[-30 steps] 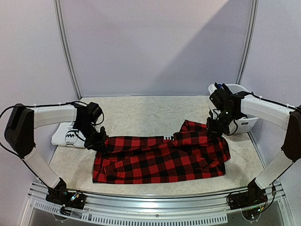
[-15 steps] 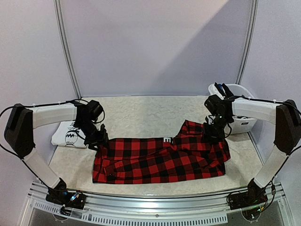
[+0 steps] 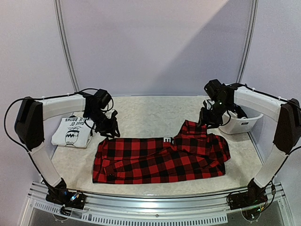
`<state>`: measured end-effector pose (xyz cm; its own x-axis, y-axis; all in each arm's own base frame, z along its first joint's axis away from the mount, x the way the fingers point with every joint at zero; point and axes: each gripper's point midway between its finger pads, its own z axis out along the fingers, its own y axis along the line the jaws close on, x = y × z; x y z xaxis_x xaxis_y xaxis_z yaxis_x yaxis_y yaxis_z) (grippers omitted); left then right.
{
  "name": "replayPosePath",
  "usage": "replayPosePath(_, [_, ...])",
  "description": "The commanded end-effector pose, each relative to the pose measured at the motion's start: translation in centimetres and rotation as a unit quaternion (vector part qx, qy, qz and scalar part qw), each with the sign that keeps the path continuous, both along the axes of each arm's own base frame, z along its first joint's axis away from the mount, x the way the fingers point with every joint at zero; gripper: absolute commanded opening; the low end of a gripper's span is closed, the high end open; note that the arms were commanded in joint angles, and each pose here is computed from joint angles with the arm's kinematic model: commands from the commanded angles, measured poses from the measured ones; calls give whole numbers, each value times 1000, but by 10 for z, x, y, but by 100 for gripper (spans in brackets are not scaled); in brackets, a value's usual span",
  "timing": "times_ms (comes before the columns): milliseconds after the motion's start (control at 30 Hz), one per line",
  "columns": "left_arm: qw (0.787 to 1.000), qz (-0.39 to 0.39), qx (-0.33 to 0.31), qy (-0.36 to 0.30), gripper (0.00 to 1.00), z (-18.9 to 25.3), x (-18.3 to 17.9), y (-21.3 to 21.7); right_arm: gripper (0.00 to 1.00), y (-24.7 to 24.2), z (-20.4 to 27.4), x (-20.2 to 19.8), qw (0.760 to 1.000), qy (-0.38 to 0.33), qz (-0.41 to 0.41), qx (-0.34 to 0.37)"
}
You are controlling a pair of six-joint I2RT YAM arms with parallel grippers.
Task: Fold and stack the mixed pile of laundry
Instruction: Fold the 1/3-folded shirt at the center of the board.
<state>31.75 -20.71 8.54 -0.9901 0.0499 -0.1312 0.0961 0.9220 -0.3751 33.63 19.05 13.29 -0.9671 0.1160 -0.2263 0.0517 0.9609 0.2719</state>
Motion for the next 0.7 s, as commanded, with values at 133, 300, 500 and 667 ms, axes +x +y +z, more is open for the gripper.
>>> replayPosePath(133, [995, -87, -44, -13, 30, -4, 3, -66, 41, 89, -13, -6, 991, 14, 106, 77])
replayPosePath(300, [993, -107, -40, 3, 29, -23, -4, -85, 38, 134, -40, -9, 983, 37, 152, 100])
replayPosePath(500, [993, -119, -22, 17, 27, -41, -9, -92, 34, 162, -75, -20, 976, 69, 189, 87])
replayPosePath(667, [993, -112, -3, 23, 25, -54, -5, -88, 32, 157, -102, -12, 979, 81, 181, 49])
